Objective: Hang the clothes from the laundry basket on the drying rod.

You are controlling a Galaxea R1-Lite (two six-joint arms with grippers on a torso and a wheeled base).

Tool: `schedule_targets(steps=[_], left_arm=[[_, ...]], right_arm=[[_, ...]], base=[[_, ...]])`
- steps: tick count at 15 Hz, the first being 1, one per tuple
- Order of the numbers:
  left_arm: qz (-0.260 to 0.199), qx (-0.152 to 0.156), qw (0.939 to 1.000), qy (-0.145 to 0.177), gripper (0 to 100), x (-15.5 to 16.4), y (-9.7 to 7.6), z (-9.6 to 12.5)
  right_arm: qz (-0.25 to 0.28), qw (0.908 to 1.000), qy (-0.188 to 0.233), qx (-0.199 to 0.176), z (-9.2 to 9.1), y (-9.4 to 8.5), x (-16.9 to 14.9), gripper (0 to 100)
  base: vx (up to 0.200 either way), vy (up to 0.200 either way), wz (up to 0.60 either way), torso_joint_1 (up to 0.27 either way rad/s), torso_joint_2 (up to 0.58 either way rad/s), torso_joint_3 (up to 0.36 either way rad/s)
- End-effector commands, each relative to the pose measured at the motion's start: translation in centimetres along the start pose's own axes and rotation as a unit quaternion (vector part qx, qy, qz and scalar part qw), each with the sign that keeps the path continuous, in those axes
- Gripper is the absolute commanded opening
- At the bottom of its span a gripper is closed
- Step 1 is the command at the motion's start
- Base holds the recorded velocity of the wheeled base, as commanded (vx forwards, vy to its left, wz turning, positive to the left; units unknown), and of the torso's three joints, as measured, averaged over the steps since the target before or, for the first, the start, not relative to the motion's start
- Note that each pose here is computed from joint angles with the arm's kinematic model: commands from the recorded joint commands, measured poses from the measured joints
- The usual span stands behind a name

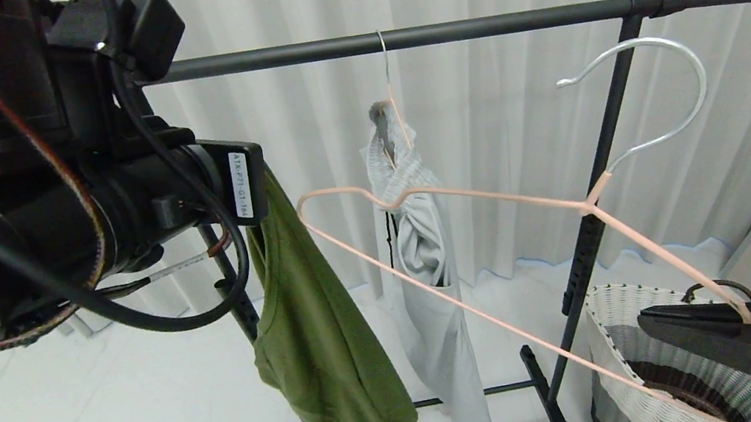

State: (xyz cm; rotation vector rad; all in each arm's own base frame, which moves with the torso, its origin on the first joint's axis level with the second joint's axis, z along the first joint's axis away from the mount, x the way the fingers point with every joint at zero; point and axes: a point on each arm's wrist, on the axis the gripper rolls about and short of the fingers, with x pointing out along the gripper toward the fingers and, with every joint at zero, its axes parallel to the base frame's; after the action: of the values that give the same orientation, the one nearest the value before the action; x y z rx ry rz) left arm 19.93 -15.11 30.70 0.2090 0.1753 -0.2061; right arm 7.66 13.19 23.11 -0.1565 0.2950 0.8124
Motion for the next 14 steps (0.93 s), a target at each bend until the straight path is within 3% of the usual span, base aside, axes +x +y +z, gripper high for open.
schedule_targets(steps=[1, 5, 14], left_arm=[[-0.002, 0.002, 1.0, 0.006, 0, 0.8, -0.6, 0.0], [0.032, 0.007, 0.9993, 0.018, 0, 1.5, -0.8, -0.4], [0.046, 0.01, 0.9986, 0.025, 0, 2.1, -0.6, -0.6]], right_arm=[[0.006, 0.9999, 0.009, -0.005, -0.1, 0.3, 0.5, 0], [0.038, 0.9992, 0.008, -0.011, -0.1, 1.4, 0.3, 0], [0.079, 0.9967, 0.009, -0.017, -0.2, 2.7, -0.1, 0]], base=[[0.0, 0.0, 0.0, 0.0, 0.0, 0.0], [0.0, 0.0, 0.0, 0.0, 0.0, 0.0], [0.0, 0.0, 0.0, 0.0, 0.0, 0.0]])
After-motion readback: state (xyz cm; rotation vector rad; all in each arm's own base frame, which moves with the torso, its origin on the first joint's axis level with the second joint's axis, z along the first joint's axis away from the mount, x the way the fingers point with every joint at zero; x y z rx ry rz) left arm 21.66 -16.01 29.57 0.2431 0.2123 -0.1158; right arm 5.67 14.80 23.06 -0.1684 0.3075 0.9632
